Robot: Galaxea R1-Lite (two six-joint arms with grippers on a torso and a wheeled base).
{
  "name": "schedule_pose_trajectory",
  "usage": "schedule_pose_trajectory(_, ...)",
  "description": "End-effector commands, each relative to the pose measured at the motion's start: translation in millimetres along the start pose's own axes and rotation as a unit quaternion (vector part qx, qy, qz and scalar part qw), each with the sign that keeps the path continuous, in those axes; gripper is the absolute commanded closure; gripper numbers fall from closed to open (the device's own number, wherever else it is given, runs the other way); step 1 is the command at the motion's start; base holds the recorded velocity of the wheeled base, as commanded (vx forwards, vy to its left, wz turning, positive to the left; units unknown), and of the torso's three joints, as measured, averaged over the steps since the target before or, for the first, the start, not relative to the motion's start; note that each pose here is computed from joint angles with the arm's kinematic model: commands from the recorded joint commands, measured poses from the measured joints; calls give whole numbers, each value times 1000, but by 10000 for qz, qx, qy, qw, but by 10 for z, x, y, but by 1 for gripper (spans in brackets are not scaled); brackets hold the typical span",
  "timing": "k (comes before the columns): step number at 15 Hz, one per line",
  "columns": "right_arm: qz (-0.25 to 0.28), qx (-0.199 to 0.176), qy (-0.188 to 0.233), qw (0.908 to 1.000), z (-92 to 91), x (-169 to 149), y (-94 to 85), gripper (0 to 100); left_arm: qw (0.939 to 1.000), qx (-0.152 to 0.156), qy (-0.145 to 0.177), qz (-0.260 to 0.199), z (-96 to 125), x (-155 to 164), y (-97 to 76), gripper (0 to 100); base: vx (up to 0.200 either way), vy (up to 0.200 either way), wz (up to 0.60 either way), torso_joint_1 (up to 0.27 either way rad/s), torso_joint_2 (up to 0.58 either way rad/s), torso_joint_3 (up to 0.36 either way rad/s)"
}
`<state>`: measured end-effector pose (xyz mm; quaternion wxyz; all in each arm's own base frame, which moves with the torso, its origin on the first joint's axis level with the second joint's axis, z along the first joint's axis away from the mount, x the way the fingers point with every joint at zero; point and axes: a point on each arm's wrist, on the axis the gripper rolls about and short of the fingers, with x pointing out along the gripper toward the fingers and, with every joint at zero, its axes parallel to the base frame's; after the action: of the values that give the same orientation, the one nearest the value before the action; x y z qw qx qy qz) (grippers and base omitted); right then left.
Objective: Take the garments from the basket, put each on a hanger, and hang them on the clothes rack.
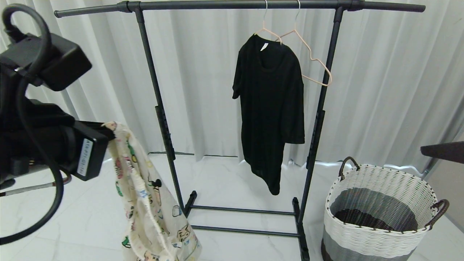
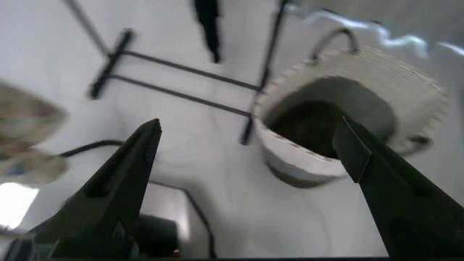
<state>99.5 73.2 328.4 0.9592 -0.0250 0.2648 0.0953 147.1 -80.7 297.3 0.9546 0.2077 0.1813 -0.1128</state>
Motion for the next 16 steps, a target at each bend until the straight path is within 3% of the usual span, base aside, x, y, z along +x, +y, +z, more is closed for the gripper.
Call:
schedule_pose_trajectory(1,-410,-105,144,9990,-108,74,-34,0,9956,-443,326,764,-210,-66,335,100,0,0,0,0,0,0)
schedule_pose_trajectory(3,-484,-147,208,9985,-162,93,-42,0,9905,-611,612,1073,-329,-21,457,100,0,0,0,0,0,0)
schedule_pose_trajectory(7,-288,14,-1,9996,-92,122,-17,0,9895,-628,734,1077,-397,-3,446,100,0,0,0,9,-41,-35)
schedule_pose_trajectory(10,-190,11,20,9998,-89,124,-10,0,9895,-614,769,1057,-464,-34,420,100,0,0,0,49,-232,-251)
schedule_pose_trajectory(16,-18,73,-74,9999,-37,175,29,0,9924,-534,652,892,-442,-62,365,100,0,0,0,178,-501,-296)
